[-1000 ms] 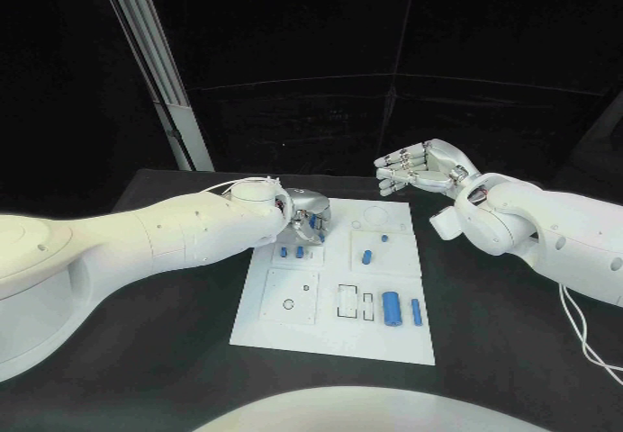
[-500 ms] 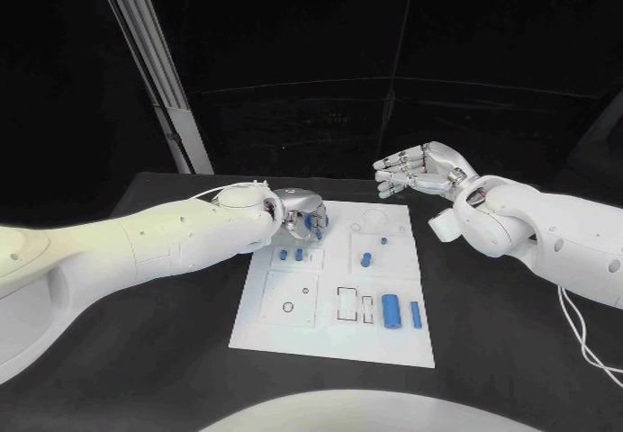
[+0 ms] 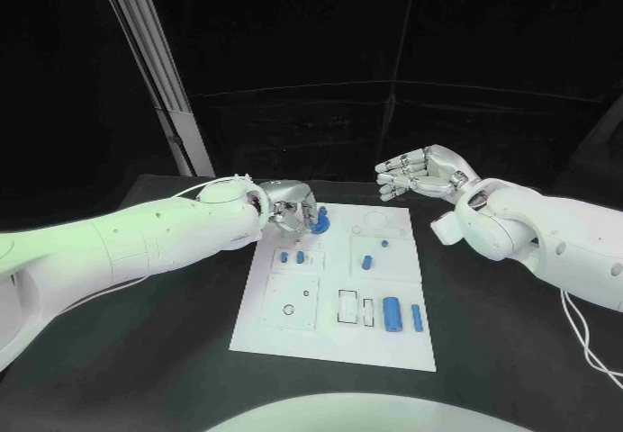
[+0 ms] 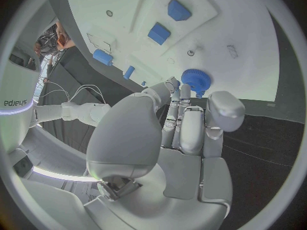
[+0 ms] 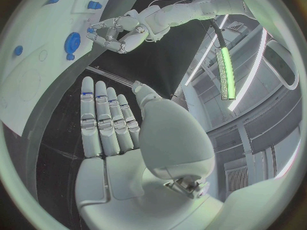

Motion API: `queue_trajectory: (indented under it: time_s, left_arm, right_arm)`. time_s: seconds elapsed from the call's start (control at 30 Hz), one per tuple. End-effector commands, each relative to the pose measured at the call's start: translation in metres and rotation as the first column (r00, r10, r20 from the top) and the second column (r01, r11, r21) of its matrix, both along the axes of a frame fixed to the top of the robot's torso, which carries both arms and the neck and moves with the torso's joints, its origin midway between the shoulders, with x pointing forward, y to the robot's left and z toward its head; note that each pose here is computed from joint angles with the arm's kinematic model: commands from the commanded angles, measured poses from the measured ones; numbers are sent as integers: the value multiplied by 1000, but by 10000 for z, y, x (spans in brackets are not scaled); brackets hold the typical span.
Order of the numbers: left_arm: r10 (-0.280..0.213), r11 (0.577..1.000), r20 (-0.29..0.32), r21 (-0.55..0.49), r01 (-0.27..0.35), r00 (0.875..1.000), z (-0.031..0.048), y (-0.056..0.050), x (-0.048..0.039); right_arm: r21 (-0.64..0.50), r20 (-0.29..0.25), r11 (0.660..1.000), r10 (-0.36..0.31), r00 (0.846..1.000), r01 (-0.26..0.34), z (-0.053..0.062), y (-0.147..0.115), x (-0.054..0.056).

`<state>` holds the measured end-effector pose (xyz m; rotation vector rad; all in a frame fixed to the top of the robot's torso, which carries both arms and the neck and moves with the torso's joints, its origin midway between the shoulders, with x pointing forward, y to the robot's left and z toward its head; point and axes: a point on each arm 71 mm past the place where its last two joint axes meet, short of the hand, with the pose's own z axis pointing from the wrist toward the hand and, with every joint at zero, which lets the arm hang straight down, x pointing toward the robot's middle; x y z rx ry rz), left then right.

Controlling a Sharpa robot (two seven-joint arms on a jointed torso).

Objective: Assemble the parts on the task board

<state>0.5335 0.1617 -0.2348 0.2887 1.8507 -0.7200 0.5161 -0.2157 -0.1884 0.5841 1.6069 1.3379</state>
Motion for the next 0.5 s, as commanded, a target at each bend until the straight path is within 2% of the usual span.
queue_trajectory:
  time_s: [0.03, 0.27, 0.5]
  left_arm:
    - [12, 1000, -63, 20, -11, 998, -25, 55, -9]
    - [34, 998, -116, 62, -27, 993, -65, 174, -21]
    - [52, 995, -142, 89, -40, 988, -94, 216, -8]
  right_arm:
    - [5, 8, 1000, 7, 1000, -7, 18, 0, -1]
    - [4, 8, 1000, 6, 1000, -6, 18, -6, -1]
    - [4, 7, 1000, 5, 1000, -5, 18, -9, -1]
